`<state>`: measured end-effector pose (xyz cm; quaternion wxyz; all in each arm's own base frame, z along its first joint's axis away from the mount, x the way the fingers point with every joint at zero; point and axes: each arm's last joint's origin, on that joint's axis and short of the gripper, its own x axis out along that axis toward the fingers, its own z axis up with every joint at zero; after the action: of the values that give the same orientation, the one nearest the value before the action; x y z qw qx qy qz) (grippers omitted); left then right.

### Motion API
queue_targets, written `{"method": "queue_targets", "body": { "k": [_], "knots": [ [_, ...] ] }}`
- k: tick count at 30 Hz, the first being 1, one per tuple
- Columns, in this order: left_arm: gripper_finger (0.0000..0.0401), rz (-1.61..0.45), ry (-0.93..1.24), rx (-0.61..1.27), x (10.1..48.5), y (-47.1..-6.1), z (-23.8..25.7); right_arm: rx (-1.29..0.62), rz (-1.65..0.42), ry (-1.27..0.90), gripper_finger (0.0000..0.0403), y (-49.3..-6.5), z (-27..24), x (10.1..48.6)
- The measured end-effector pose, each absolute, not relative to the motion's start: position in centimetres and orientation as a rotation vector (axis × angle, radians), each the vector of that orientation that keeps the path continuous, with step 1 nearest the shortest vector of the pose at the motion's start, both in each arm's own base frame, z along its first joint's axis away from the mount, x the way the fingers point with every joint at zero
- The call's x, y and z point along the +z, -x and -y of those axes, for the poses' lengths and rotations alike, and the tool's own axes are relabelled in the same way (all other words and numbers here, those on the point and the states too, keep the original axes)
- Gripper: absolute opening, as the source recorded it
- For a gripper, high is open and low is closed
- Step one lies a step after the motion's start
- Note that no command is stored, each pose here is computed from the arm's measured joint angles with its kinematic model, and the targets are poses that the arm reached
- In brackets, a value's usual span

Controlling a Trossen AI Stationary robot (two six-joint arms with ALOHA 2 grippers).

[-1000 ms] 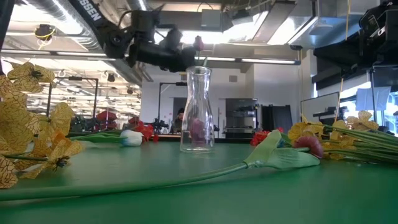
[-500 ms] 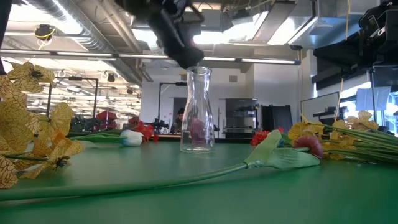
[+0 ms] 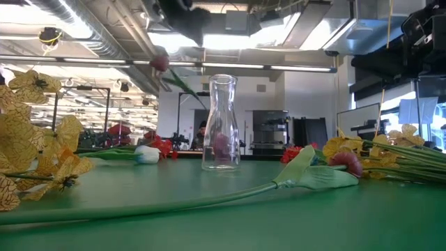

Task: Sort flowers into vase by color
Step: Put the left red flowers into the pink vase

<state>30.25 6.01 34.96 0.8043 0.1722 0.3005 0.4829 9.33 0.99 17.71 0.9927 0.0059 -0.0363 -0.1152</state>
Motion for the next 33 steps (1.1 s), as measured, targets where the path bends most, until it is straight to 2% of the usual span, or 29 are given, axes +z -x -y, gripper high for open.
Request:
{"method": "queue_targets", "body": {
  "k": [8,16,22,33],
  "knots": [
    [0.0256,-0.579,-0.327,1.066,37.5,-27.4,-6.2,-0.231,0.068,-0.010,0.0014,-9.3,-1.0,17.7],
    [0.0256,-0.768,-0.129,1.100,36.6,-22.8,-8.8,-0.230,0.068,-0.010,0.0014,-9.3,-1.0,17.7],
    [0.0256,-0.911,0.075,1.011,35.7,-20.6,-10.6,-0.231,0.066,-0.009,0.0014,-9.3,-1.0,17.7],
    [0.0256,-0.916,0.096,1.048,36.4,-18.3,-11.7,-0.230,0.066,-0.009,0.0014,-9.3,-1.0,17.7]
  ]
}}
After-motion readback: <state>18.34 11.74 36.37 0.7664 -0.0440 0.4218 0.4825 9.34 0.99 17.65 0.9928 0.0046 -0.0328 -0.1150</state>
